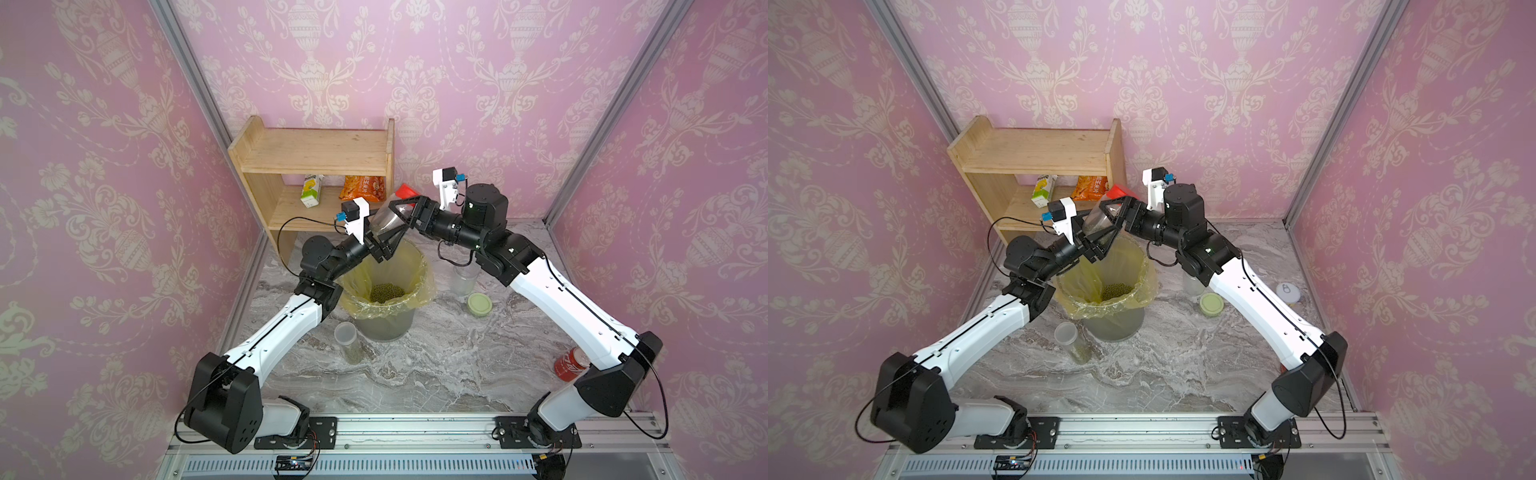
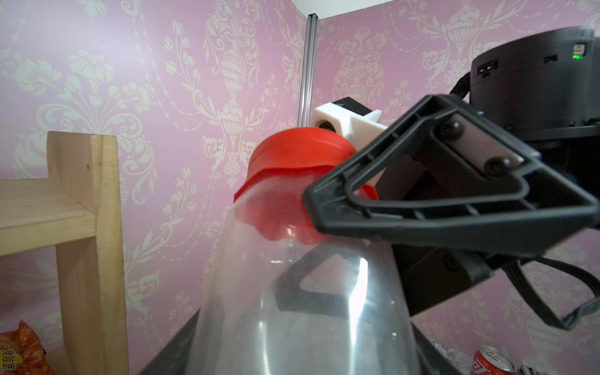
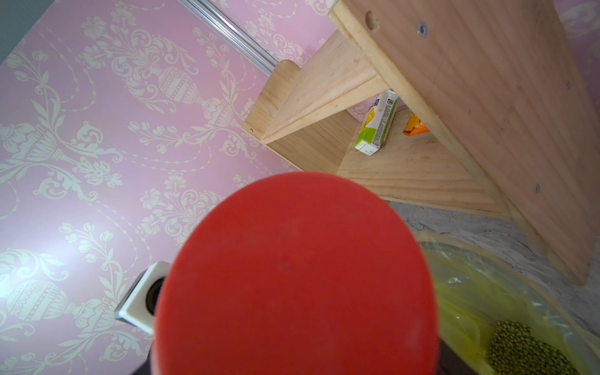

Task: Empty moldy mung beans from jars
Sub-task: Pick up the jar from the center of the board.

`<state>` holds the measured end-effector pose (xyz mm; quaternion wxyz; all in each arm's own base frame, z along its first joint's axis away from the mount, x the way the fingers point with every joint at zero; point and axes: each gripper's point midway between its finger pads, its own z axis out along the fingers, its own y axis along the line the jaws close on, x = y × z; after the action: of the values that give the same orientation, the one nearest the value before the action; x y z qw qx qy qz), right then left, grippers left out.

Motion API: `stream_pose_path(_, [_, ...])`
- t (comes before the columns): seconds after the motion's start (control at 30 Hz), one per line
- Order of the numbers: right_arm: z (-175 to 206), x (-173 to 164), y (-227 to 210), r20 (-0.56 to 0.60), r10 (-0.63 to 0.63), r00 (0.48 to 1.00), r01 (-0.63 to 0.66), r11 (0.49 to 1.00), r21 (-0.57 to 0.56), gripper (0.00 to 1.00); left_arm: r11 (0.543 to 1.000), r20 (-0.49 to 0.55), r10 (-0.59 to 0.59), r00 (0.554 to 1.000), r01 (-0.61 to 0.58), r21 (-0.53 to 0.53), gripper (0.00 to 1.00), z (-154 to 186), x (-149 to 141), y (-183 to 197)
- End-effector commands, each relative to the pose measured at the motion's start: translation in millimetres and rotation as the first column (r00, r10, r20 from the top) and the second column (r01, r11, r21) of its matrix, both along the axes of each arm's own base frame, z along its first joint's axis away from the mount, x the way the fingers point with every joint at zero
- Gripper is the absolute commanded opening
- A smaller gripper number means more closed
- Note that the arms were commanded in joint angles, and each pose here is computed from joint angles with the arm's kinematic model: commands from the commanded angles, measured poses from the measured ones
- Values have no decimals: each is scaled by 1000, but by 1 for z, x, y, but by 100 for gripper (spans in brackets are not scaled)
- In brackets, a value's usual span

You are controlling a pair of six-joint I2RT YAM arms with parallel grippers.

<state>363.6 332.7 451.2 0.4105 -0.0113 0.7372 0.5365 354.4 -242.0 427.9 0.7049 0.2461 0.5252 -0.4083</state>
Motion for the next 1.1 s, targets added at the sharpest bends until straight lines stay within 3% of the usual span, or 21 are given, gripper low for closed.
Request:
stream_pose_path(0.0, [-9,-10,11,-53,71,996,-70,997,27,56,991,16,73,997,-70,-114,65,22,9,25])
stream_pose_path(0.13, [-10,-12,10,-58,72,996,-71,997,25,59,989,10,61,998,-59,-135,58,25,10,33])
stream_pose_path(0.27, [-13,-12,7,-58,59,997,-58,998,20,70,983,11,33,999,-30,-181,51,27,5,45])
stream_pose_path(0.47, [-9,-14,3,-36,57,998,-56,998,11,80,989,-29,-7,1000,2,-150,51,15,1,45])
stream_pose_path(0.63, [-8,-13,0,-22,37,999,-37,999,8,91,996,-57,-5,998,0,-93,50,11,-2,43])
stream_pose_path(0.87, [-14,-11,-8,-21,-3,1000,3,1000,-13,92,1000,-78,4,997,-5,-14,50,4,-7,41])
stream_pose_path(1.07, [-8,-18,-30,0,-63,998,63,997,-36,93,988,-104,64,993,-48,146,49,-25,-14,43])
